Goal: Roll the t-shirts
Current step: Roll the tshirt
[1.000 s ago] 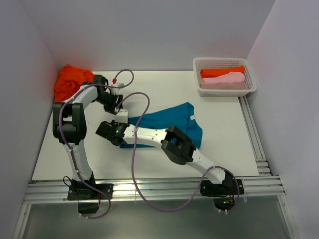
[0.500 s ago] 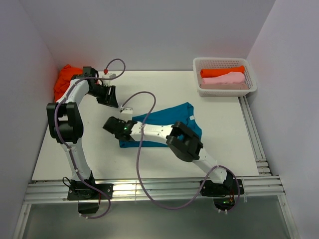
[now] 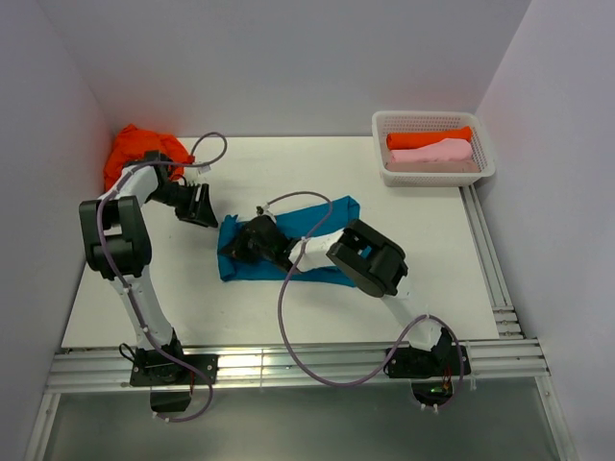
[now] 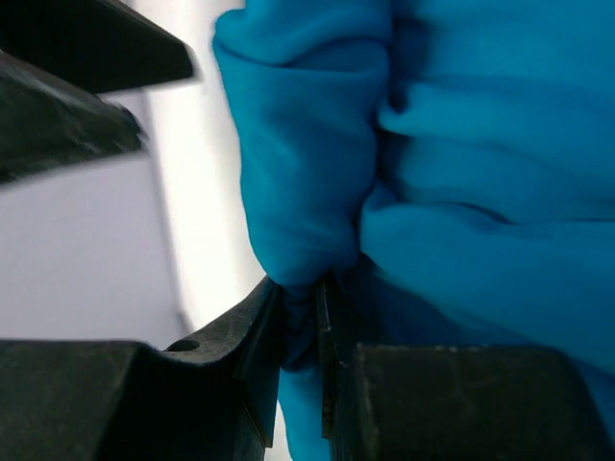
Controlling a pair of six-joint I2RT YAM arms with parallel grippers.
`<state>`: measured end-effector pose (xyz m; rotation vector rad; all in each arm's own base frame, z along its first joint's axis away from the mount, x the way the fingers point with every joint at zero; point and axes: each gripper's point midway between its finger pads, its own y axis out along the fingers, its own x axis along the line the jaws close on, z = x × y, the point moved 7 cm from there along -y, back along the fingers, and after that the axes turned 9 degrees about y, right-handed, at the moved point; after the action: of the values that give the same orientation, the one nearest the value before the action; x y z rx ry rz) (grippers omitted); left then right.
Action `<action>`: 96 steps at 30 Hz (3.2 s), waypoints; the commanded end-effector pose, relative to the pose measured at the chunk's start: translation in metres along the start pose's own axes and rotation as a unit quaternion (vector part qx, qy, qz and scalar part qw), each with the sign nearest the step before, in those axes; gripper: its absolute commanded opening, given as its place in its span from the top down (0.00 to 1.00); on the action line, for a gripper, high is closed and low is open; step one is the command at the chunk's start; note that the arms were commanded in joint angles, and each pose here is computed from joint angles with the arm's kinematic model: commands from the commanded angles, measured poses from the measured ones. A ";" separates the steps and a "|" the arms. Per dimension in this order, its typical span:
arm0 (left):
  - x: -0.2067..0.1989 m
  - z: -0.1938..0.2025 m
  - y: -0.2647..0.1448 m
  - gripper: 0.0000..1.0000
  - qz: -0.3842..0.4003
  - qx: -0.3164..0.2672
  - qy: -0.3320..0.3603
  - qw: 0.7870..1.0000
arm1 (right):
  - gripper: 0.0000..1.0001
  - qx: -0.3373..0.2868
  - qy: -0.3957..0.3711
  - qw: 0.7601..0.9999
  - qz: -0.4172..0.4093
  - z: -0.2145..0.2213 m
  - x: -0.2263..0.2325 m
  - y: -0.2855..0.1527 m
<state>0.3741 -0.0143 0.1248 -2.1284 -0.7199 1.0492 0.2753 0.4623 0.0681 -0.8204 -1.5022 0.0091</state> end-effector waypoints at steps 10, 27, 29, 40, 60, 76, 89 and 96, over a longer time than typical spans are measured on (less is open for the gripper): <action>-0.016 0.020 0.028 0.46 0.036 -0.013 0.016 0.999 | 0.78 0.033 0.067 0.995 -0.059 0.017 -0.006 -0.008; -0.014 0.016 0.047 0.67 -0.018 0.002 0.002 1.000 | 0.48 -0.013 -0.006 0.999 0.052 0.031 0.001 -0.037; -0.014 0.015 0.047 0.67 -0.025 0.002 0.002 1.000 | 0.49 -0.011 -0.008 0.998 0.061 0.038 -0.003 -0.039; -0.020 0.008 0.050 0.67 -0.045 0.006 0.012 0.999 | 0.86 -0.002 0.008 0.999 0.048 0.065 -0.007 -0.051; -0.025 0.007 0.048 0.67 -0.064 0.007 0.018 0.998 | 0.44 -0.151 -0.149 0.956 0.202 0.026 0.057 -0.079; -0.024 0.009 0.049 0.66 -0.077 0.011 0.012 0.997 | 0.46 -0.178 -0.199 0.936 0.229 0.006 0.058 -0.006; -0.025 0.005 0.047 0.59 -0.073 0.009 0.016 0.997 | 0.46 -0.158 -0.205 0.928 0.267 0.012 0.028 0.011; -0.030 -0.003 0.043 0.56 -0.059 0.001 0.019 0.998 | 0.46 -0.149 -0.203 0.925 0.284 0.011 0.017 0.015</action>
<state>0.3532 -0.0621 0.0890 -2.0032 -0.7765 1.0477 0.2686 0.4921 0.0867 -1.5214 -1.6404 0.3704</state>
